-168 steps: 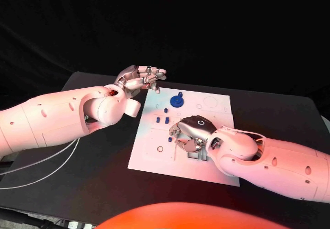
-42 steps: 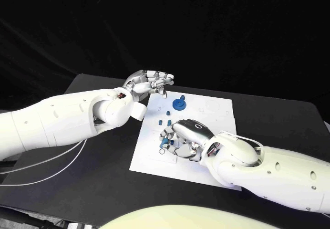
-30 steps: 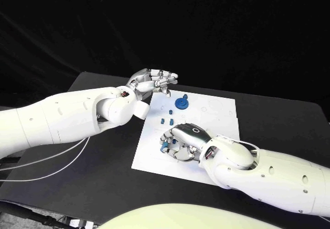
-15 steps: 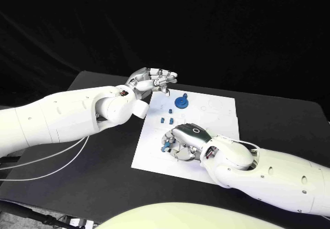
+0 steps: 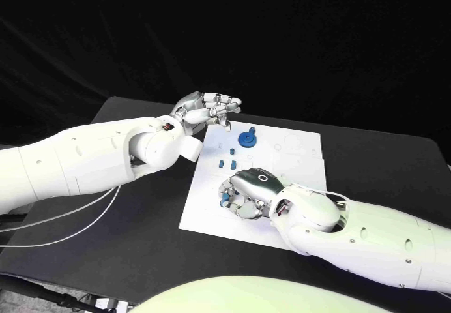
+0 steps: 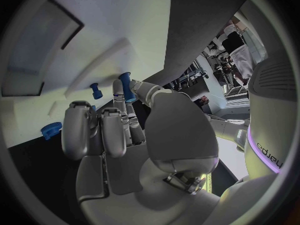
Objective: Assemble the parts on the task board
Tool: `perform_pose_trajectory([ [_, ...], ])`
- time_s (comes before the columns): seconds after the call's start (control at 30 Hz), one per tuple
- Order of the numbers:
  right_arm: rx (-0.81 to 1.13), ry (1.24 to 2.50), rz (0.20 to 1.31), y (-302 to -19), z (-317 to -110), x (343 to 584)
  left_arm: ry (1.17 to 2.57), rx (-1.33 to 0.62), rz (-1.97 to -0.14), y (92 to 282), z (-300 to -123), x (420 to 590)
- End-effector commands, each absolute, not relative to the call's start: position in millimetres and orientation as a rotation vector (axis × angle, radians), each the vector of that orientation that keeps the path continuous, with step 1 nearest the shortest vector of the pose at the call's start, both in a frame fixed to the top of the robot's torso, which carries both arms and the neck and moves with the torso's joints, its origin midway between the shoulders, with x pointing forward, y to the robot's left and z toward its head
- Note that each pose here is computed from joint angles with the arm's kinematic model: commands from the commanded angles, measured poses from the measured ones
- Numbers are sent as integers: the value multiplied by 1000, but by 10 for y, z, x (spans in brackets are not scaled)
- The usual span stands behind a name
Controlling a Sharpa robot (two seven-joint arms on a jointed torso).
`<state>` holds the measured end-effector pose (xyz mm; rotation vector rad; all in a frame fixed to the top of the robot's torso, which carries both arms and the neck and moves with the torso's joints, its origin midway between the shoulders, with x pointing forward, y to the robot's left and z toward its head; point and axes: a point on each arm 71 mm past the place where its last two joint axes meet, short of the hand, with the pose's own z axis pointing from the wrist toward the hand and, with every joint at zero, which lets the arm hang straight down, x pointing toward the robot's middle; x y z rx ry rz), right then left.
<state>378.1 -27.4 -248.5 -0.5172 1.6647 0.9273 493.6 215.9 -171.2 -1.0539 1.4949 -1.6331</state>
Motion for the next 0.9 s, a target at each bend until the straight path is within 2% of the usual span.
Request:
perform_pose_trajectory([
  [0.03,-554,1685,893,-260,-2532,3765,1497,-1042,-1658,2133,-1699,4928],
  [0.47,-547,1704,885,-257,-2550,3766,1497,-1043,-1655,2140,-1700,4929],
  [0.9,-470,1657,916,-326,-2492,3754,1495,-1046,-1648,2167,-1701,4931],
])
